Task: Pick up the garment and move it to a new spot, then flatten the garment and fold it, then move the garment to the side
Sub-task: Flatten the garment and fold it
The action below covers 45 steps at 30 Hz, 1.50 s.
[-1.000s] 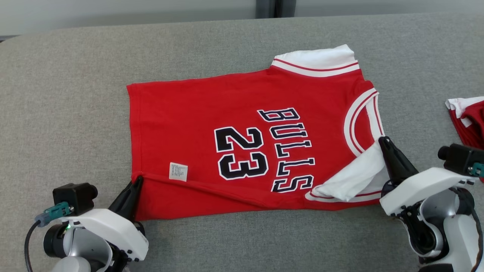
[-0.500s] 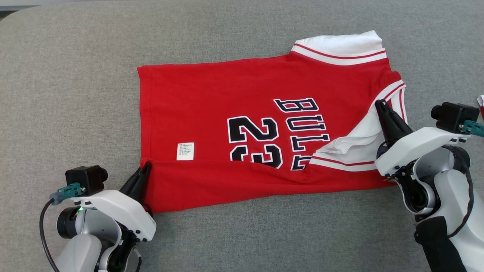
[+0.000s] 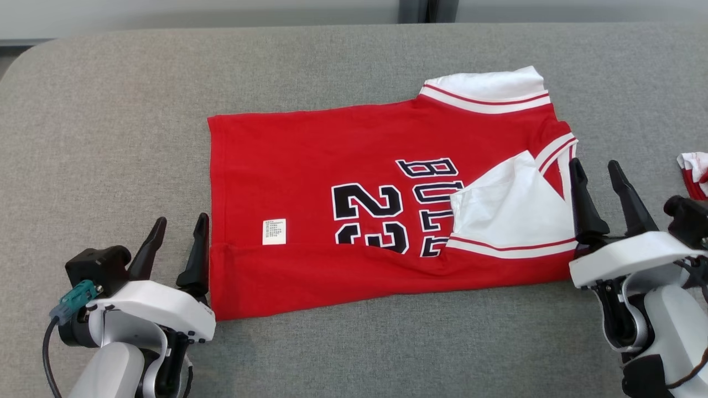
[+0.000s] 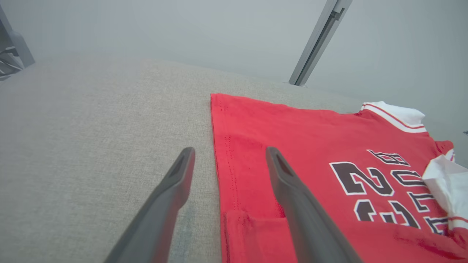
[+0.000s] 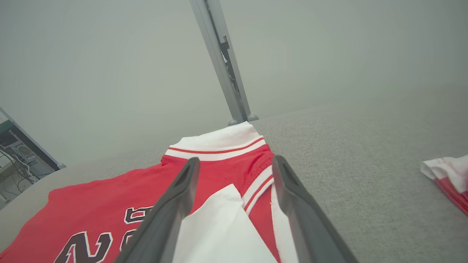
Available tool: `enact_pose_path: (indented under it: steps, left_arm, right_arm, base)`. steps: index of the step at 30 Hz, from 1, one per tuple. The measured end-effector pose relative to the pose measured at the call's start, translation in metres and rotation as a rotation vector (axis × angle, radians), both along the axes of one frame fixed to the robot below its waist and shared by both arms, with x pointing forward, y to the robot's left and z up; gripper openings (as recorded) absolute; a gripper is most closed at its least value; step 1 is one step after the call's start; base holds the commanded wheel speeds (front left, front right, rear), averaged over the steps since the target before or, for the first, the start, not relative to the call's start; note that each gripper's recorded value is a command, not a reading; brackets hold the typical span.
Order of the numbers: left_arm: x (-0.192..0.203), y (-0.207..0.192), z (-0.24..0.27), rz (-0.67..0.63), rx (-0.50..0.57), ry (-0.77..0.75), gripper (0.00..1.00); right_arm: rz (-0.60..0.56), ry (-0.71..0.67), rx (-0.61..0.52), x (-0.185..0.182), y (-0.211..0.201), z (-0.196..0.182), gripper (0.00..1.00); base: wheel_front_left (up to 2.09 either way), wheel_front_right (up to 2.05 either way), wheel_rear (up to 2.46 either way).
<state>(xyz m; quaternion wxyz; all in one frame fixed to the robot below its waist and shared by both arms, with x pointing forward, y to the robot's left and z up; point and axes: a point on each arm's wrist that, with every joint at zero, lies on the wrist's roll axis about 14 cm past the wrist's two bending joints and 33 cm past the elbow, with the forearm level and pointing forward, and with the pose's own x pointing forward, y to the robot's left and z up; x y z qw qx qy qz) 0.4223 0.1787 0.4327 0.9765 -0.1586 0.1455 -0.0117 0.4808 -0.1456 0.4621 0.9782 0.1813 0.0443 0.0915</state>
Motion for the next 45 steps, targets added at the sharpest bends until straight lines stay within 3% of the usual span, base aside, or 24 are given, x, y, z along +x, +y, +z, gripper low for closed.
enact_pose_path:
  steps: [8, 21, 37, 45]
  left_arm:
    - [-0.006, 0.007, 0.027, 0.032, 0.087, -0.128, 1.00]
    - [-0.049, 0.011, 0.013, 0.052, 0.130, -0.074, 1.00]
    - [-0.055, 0.006, 0.018, 0.032, 0.131, -0.065, 1.00]
    - [-0.048, -0.021, 0.004, -0.065, 0.112, 0.005, 1.00]
  right_arm:
    - [-0.068, -0.070, -0.092, -0.040, -0.021, 0.013, 1.00]
    - [-0.156, -0.038, -0.143, -0.107, -0.040, 0.009, 1.00]
    - [-0.111, -0.001, -0.178, -0.107, -0.029, 0.009, 1.00]
    - [-0.055, 0.085, -0.219, -0.093, -0.023, -0.014, 1.00]
  base:
    - [0.00, 0.00, 0.00]
    - [0.00, 0.00, 0.00]
    - [0.00, 0.00, 0.00]
    - [0.00, 0.00, 0.00]
